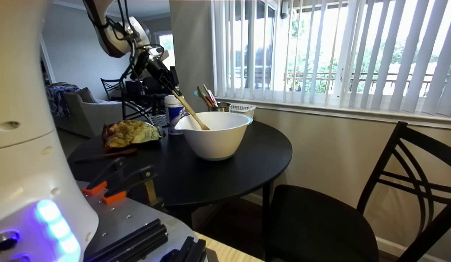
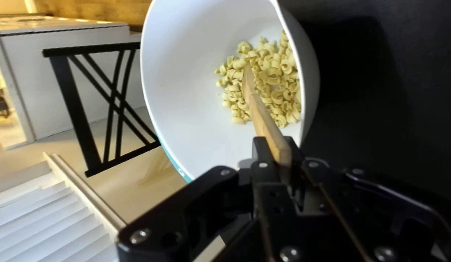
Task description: Use the wooden spoon to stir the contents in the white bowl.
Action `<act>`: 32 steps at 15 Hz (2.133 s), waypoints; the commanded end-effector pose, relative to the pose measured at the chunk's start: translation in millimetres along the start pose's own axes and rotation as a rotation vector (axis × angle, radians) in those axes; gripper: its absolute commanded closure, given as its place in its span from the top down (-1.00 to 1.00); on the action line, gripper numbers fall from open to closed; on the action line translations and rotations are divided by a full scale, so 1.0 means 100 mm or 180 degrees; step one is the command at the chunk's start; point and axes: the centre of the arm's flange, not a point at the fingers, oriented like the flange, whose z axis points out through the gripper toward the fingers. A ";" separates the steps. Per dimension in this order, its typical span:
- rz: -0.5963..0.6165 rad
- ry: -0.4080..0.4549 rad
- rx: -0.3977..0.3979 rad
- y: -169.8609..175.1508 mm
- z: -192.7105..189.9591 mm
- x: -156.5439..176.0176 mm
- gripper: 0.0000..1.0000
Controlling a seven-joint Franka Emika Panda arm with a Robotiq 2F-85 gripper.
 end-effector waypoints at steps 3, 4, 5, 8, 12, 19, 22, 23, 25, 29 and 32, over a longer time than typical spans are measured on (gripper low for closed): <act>0.0209 -0.0373 0.0712 0.51 -0.03 -0.01 -0.94; 0.0256 -0.0417 0.0788 0.58 0.01 0.00 -0.94; 0.0304 -0.0447 0.0837 0.64 0.04 0.02 -0.94; 0.0416 -0.0464 0.0954 0.84 0.14 0.07 -0.94; 0.0418 -0.0336 0.1043 1.04 0.13 0.18 -0.94; 0.0573 -0.0268 0.1292 1.23 0.26 0.20 -0.94; 0.0590 -0.0228 0.1440 1.25 0.39 0.24 -0.94; 0.0579 -0.0196 0.1471 1.26 0.41 0.28 -0.94; 0.0534 -0.0151 0.1540 1.26 0.42 0.35 -0.94; 0.0439 -0.0103 0.1561 1.34 0.48 0.49 -0.94; 0.0413 -0.0139 0.1490 1.49 0.62 0.56 -0.94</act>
